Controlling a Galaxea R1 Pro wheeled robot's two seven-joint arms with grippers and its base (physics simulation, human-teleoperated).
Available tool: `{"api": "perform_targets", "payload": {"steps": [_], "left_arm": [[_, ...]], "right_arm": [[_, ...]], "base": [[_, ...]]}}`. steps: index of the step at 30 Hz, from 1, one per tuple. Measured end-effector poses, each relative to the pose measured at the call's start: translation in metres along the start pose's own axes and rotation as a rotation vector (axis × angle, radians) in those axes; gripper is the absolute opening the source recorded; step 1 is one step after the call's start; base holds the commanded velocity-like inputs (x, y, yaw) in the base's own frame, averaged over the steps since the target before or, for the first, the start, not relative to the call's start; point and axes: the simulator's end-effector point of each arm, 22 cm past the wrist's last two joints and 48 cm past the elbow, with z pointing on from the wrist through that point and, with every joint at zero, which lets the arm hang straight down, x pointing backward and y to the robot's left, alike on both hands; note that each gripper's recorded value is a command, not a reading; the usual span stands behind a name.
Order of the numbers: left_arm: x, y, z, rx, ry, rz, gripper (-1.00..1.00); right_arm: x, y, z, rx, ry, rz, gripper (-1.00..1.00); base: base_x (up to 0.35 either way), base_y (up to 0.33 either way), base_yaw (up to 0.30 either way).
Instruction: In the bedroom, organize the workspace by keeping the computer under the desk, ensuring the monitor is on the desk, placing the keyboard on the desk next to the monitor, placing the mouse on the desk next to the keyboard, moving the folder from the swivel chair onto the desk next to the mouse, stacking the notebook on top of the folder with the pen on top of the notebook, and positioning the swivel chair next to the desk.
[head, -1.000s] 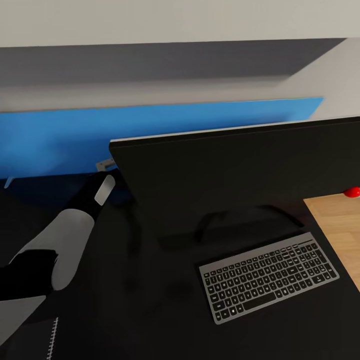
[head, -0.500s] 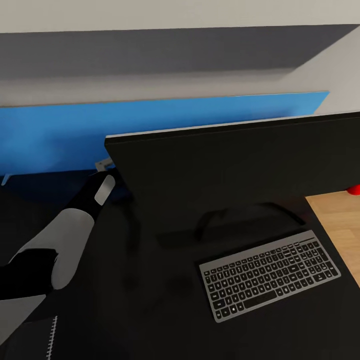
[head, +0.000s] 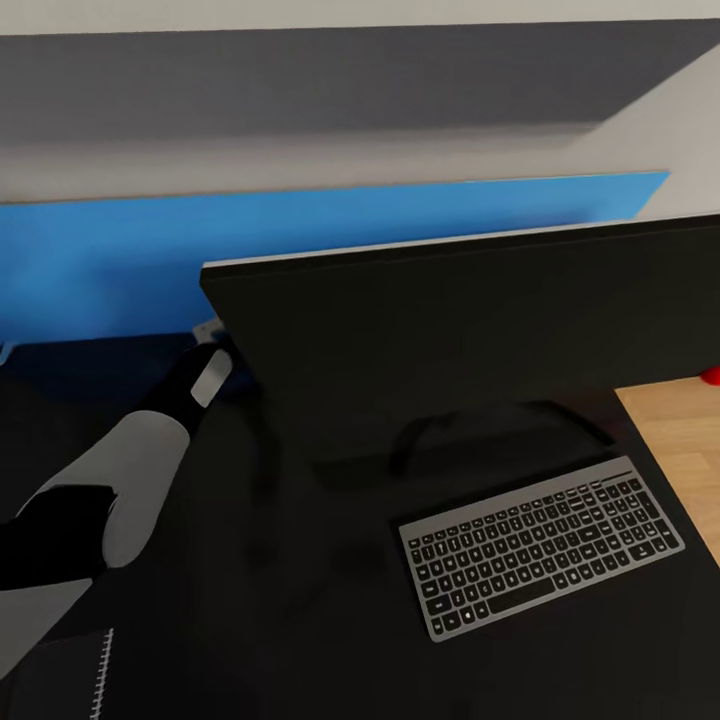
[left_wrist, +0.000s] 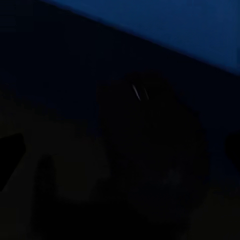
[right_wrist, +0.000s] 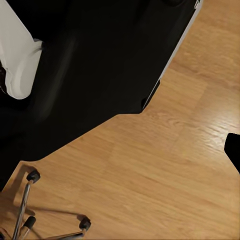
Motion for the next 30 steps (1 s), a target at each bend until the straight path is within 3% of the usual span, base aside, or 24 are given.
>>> {"api": "perform_targets", "payload": {"steps": [30], "left_arm": [[-0.010, -0.008, 0.004, 0.004, -0.027, -0.026, 1.00]], "right_arm": [[0.000, 0.000, 0.000, -0.001, 0.001, -0.001, 1.00]], "base": [[0.000, 0.000, 0.000]]}}
